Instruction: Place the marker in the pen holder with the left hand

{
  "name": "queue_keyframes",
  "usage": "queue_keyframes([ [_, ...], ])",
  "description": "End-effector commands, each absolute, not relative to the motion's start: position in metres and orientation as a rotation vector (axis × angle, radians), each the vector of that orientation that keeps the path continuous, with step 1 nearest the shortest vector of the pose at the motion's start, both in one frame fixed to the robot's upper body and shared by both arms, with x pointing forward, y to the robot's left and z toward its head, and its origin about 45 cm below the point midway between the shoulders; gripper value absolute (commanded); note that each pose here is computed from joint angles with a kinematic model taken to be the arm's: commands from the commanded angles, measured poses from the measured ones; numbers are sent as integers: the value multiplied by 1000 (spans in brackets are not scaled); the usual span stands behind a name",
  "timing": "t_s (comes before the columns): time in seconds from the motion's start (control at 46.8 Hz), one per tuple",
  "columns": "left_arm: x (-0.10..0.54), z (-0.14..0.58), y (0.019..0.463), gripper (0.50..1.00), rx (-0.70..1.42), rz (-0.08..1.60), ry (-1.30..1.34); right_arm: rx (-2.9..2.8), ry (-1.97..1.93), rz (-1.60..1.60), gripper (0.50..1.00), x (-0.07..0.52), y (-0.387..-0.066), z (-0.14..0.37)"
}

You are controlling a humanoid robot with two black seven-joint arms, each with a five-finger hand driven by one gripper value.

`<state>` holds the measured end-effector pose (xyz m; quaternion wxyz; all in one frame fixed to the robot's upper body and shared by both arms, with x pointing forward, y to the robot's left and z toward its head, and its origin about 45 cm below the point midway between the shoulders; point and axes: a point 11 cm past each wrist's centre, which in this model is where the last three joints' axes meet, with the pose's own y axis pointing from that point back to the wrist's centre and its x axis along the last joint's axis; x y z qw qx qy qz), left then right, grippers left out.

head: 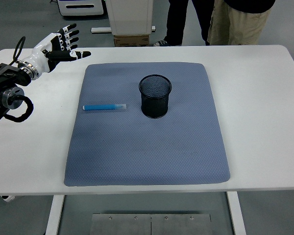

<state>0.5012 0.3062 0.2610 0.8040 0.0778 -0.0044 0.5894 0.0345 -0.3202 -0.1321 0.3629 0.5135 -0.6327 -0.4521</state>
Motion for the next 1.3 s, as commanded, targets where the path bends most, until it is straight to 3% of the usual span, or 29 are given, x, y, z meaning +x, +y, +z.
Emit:
queue_keyframes([
  [0.0,504,267,301,1000,198,1239,-41,1322,-1629,-1164,1000,35,-320,-132],
  [0.385,491,258,247,1000,527,942,-207,1323,-1628,-1163,1000,34,-320,-132],
  [0.62,488,264,228,1000,568,867,-245,1323,-1628,-1163,1000,34,-320,-132],
  [0.833,475,257,204,1000,793,721,-374,1322,-1629,-1164,1000,35,-320,-132],
  [1.068,470,248,212,1000,953,636,-444,1322,-1629,-1164,1000,35,-320,-132],
  [1.282,471,255,203,1000,973,593,-489,1323,-1629,-1165,1000,35,-320,-132],
])
